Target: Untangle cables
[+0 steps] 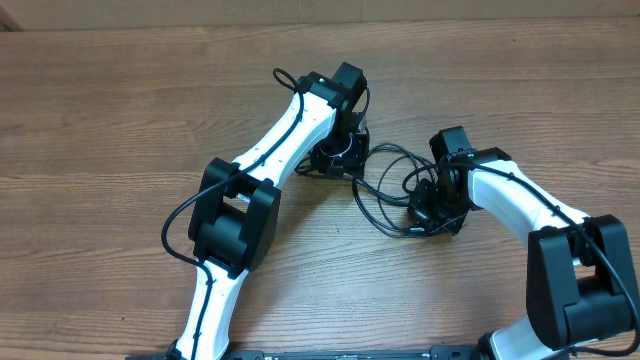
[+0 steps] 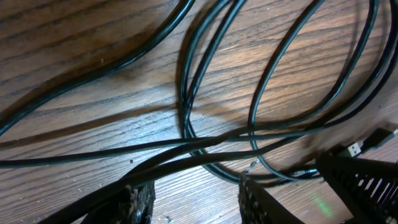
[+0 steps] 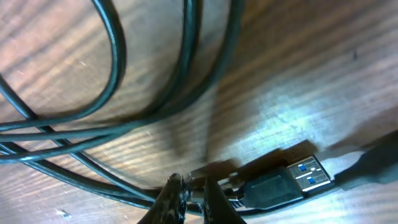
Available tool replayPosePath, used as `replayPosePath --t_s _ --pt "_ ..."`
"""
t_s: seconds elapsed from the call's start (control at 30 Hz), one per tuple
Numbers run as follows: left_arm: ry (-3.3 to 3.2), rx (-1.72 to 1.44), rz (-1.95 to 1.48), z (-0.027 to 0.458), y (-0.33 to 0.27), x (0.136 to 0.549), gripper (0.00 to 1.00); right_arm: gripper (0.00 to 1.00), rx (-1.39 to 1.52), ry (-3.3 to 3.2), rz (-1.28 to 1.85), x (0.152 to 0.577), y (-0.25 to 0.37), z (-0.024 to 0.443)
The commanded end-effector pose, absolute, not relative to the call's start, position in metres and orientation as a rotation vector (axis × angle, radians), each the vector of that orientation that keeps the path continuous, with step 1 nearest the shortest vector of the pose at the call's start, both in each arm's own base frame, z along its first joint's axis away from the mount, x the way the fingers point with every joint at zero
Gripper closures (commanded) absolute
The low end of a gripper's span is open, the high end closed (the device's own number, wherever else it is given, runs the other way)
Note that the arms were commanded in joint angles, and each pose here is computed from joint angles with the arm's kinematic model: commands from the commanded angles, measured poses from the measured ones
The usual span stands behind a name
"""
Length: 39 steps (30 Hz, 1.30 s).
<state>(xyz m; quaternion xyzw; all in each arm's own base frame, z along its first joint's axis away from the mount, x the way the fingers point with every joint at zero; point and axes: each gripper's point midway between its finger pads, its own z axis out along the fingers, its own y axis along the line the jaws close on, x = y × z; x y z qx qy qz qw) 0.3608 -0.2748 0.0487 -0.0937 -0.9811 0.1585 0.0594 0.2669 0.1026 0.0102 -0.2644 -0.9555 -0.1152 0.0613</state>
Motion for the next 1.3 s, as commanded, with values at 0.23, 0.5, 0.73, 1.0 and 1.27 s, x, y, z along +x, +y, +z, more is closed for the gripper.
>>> replayPosePath --t_s 0.23,0.5,0.73,1.0,1.27 --pt "-2.987 -0.293 0.479 0.056 -0.277 0.359 0.50 0.93 -0.855 -2.788 -0.305 0.241 0.116 0.001" --pt "-3.034 -0.284 0.430 0.051 -0.272 0.367 0.50 0.93 -0.865 -2.760 -0.293 0.223 0.143 -0.007" --pt "-3.043 -0.220 0.437 0.031 -0.273 0.367 0.50 0.92 -0.771 -2.774 -0.384 0.222 0.168 -0.005" --pt "-3.075 -0.232 0.507 0.035 -0.280 0.379 0.91 0.92 -0.766 -2.780 -0.391 0.223 0.169 -0.005" --pt "-3.046 -0.222 0.706 0.082 -0.290 0.394 0.31 0.92 -0.751 -2.787 -0.394 0.223 0.169 -0.005"
